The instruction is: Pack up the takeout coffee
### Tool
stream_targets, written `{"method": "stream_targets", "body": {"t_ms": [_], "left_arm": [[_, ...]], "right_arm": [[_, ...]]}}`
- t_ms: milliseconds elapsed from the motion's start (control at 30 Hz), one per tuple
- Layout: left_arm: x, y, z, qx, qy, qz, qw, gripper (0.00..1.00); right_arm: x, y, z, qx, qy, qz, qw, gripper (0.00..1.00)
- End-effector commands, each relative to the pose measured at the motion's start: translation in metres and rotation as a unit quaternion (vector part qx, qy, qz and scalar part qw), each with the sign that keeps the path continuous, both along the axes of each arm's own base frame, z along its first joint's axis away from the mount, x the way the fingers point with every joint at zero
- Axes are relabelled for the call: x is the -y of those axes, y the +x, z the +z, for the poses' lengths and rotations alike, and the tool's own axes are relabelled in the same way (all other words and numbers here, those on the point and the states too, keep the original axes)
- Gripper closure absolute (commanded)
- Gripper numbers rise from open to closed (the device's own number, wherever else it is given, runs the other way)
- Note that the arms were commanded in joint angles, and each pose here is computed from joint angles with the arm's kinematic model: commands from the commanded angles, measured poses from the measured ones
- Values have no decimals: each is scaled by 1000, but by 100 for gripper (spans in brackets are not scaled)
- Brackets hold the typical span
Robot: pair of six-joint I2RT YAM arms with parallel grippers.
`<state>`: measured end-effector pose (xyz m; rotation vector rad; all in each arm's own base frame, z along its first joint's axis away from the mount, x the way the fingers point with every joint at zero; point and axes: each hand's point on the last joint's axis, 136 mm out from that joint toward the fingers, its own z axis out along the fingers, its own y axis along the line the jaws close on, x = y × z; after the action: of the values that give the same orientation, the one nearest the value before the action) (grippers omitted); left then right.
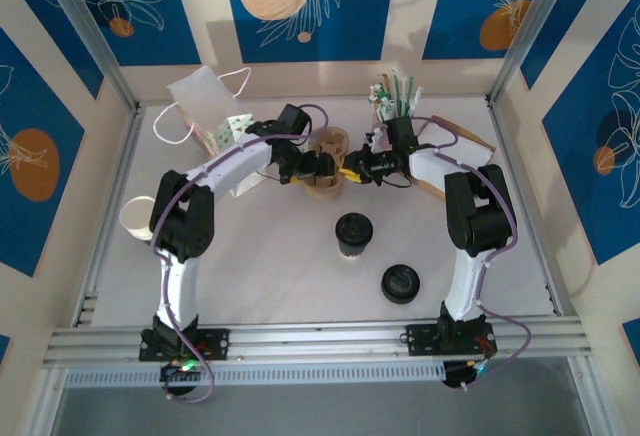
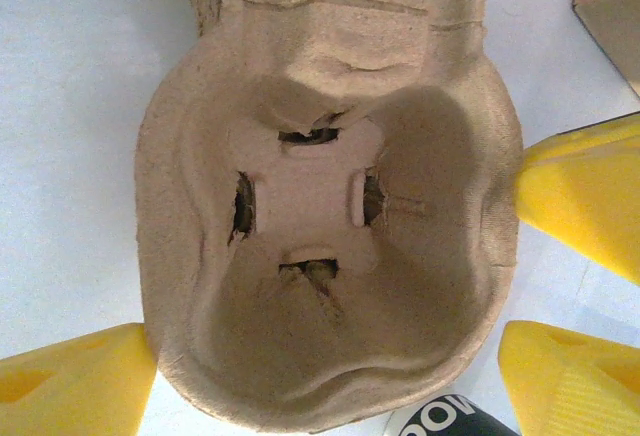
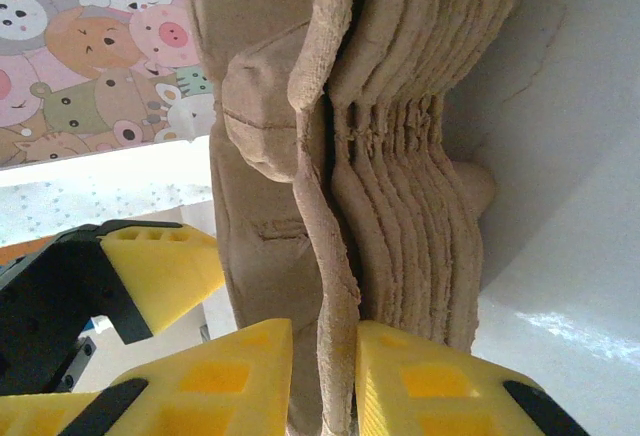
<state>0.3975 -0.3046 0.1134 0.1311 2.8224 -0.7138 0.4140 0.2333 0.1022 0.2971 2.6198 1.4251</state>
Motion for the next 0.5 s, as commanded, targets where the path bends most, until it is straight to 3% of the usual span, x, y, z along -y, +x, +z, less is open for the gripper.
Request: {"method": "stream_targets", "body": {"t_ms": [0, 267, 467], "left_arm": [[1, -2, 1, -9, -18, 3, 1000, 12], [5, -3, 5, -9, -32, 2, 999, 12], [4, -4, 14, -2, -38, 3, 999, 12]], "right_arm": [[-7, -7, -6, -17, 18, 13, 1000, 76], [-9, -8, -9, -22, 22, 13, 999, 82], [-7, -10, -9, -21, 19, 12, 1000, 94]]}}
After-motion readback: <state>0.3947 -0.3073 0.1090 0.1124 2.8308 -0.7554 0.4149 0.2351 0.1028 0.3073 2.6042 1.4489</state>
